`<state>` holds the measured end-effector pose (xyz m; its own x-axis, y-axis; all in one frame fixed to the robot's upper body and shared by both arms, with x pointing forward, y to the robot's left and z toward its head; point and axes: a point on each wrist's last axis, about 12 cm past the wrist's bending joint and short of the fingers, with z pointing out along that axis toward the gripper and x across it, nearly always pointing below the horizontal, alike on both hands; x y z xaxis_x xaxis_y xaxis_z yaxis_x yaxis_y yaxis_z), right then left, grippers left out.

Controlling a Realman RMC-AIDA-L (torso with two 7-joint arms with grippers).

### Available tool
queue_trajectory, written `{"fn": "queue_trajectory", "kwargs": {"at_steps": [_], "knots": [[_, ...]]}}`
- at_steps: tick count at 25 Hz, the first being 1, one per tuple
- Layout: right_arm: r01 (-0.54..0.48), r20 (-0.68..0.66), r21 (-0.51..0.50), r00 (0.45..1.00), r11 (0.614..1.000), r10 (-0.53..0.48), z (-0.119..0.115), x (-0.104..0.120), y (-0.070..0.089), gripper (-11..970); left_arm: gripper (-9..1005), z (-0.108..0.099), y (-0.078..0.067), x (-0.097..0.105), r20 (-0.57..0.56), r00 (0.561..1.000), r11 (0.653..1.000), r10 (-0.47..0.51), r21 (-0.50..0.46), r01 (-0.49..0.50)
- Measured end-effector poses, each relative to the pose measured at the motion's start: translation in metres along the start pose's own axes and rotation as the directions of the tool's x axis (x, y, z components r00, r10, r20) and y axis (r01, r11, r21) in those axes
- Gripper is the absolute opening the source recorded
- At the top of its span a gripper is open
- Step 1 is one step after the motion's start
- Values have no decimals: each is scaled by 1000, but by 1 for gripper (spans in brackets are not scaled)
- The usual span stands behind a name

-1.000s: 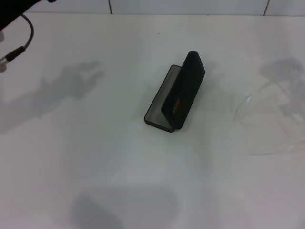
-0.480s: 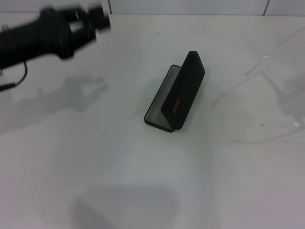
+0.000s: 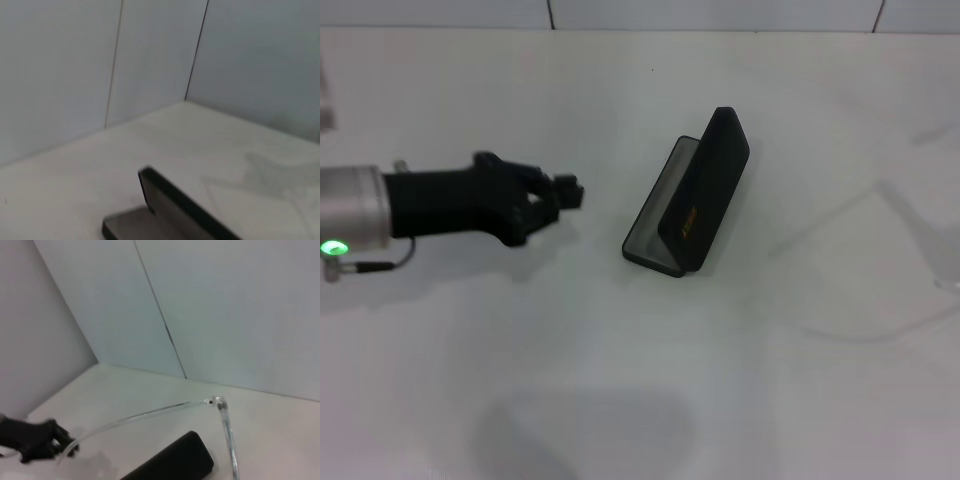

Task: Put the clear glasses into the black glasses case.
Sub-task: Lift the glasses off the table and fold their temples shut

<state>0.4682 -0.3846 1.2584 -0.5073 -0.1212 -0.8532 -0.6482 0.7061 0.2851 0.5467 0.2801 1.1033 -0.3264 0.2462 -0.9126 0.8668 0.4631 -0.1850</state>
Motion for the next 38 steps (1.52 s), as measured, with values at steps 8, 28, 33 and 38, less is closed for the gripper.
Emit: {"fn": "queue_trajectory", "kwargs": {"at_steps": [8,28,33,38], "knots": [[1,33,-6,999,1000,-1,-12,16,1,77,125,33,-9,25,-43,999,999,-24,28,26],[-12,45,-26,999,1000,13,-14,30,-4,77,126,76,-12,22,-12,1000,998,1,66,0],[-14,53,-20,998,1000,15,-15,30,-4,77,126,77,-13,23,-19,1000,997,2,74,0],[-10,55,-20,998,1000,11,-15,29,-5,77,124,84,-21,24,-19,1000,994,-4,111,6]]}}
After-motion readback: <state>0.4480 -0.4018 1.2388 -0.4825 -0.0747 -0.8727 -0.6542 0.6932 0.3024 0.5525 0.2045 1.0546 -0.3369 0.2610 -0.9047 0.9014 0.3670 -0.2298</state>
